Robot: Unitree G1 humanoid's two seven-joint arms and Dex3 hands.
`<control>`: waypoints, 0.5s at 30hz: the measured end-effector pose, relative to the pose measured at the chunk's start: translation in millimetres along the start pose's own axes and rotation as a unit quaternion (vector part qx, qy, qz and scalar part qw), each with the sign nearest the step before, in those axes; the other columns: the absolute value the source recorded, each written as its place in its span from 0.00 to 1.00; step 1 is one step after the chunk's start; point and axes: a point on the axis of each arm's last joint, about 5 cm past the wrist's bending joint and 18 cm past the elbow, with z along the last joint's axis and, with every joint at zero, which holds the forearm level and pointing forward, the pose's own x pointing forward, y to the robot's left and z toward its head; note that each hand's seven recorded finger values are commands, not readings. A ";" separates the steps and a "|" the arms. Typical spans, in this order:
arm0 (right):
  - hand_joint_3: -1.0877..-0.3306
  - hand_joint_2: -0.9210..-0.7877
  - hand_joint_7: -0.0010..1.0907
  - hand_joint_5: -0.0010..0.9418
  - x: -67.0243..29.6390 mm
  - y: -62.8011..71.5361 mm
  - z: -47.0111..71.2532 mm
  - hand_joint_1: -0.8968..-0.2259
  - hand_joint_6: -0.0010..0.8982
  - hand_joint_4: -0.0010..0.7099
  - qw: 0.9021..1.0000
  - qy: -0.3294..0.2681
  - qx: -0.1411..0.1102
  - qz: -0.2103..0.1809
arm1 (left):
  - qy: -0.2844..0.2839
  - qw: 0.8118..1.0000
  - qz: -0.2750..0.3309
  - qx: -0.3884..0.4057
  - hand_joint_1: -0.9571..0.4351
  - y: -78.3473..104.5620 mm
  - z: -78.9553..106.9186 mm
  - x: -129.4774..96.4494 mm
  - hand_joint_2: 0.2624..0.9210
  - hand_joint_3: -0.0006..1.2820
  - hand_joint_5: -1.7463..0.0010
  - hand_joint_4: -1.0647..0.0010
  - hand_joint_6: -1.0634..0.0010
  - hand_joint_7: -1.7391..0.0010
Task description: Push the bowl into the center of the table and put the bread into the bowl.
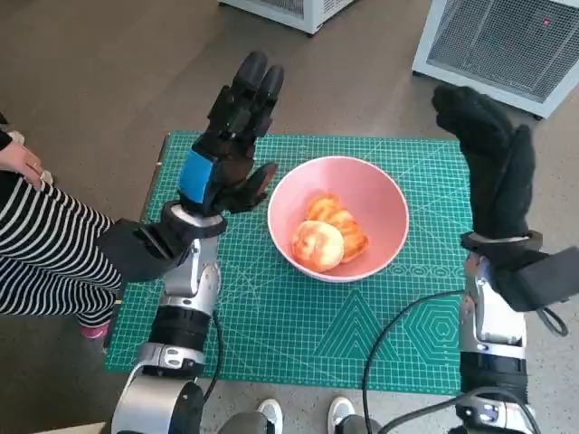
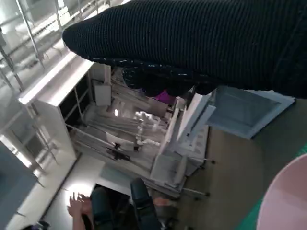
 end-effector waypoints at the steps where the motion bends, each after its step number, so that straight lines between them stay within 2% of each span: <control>1: 0.50 0.00 0.47 0.01 0.0 0.2 -0.2 0.29 0.04 0.22 1.000 0.001 0.000 0.000 | 0.001 1.000 -0.001 0.004 0.23 0.7 0.5 -0.7 1.00 0.34 0.99 0.98 1.00 0.86; 15: 0.50 0.00 0.48 0.00 0.2 4.5 -2.0 0.28 0.05 0.21 1.000 0.012 0.003 0.006 | 0.010 1.000 0.007 0.029 0.22 3.4 2.7 -7.9 1.00 0.33 0.99 0.98 1.00 0.85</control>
